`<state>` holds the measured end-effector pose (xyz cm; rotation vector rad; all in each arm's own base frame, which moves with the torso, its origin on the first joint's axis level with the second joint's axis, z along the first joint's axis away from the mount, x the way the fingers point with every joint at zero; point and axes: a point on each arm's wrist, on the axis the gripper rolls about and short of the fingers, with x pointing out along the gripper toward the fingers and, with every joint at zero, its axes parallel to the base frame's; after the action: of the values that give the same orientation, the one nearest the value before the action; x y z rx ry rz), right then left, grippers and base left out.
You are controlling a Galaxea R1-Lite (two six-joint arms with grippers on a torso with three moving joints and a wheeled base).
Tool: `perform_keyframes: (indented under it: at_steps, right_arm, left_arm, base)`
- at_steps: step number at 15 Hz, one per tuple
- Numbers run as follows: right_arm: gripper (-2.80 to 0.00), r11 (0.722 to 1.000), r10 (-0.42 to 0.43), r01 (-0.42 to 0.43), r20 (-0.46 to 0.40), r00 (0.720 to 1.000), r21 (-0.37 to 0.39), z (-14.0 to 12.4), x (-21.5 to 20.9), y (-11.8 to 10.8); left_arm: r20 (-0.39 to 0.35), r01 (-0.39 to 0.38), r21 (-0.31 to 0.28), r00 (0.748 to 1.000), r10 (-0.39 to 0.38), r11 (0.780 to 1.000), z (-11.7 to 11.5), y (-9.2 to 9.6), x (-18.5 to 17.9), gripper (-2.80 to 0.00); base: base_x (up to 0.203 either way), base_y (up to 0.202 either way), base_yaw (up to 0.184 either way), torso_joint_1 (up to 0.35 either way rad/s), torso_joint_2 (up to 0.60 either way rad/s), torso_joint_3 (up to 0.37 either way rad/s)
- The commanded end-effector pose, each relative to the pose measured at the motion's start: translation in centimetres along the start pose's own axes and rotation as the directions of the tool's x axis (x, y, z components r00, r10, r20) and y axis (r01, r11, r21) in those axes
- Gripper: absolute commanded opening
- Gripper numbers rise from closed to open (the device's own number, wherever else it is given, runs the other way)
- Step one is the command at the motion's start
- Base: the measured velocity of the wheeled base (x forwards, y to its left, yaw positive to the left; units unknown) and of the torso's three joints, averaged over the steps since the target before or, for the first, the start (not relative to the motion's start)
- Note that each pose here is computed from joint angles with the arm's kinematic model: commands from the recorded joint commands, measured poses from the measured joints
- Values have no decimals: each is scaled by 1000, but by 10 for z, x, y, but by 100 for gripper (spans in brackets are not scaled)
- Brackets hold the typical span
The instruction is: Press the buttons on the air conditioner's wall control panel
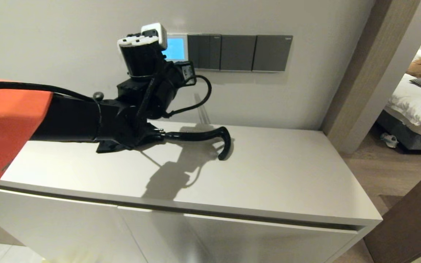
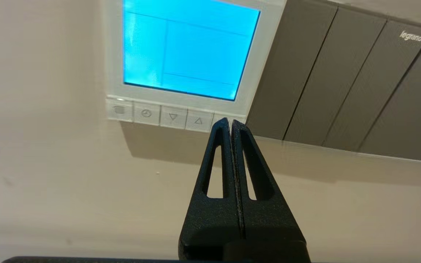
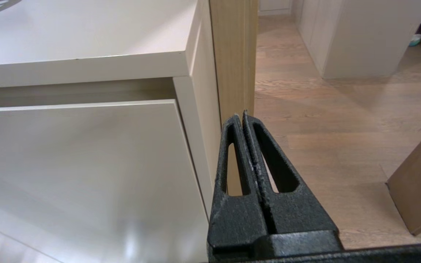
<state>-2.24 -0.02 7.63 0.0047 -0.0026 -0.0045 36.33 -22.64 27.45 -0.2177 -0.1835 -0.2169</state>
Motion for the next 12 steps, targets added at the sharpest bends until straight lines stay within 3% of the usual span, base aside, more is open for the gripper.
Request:
perform_keyframes:
  at_steps: [1,3,5,8,10,12]
  right_arm:
    - [-280,1000,0,0,-4,1000,0,-1,0,0]
    - [-280,1000,0,0,-4,1000,0,-1,0,0]
    - [-280,1000,0,0,-3,1000,0,-1,0,0]
    - [-280,1000,0,0,-4,1000,0,-1,0,0]
    - [-280,1000,0,0,-4,1000,0,-1,0,0]
    - [-280,1000,0,0,-4,1000,0,-1,0,0]
  left_arm:
    - [35,17,-18,999,-16,1000,25,-4,-16,-280]
    - [119,50,-44,992,-44,998,79,-3,-56,-280]
    - [152,65,-44,987,-58,997,111,6,-99,-280]
    - [123,50,11,991,-51,999,117,28,-152,-280]
    - [110,20,50,994,-25,999,115,39,-168,-280]
    - [133,-31,72,991,22,997,125,63,-211,-280]
  base:
    - [0,0,0,0,0,0]
    - [0,0,0,0,0,0]
    - [0,0,0,0,0,0]
    - [0,0,0,0,0,0]
    - [0,0,0,0,0,0]
    - [0,0,0,0,0,0]
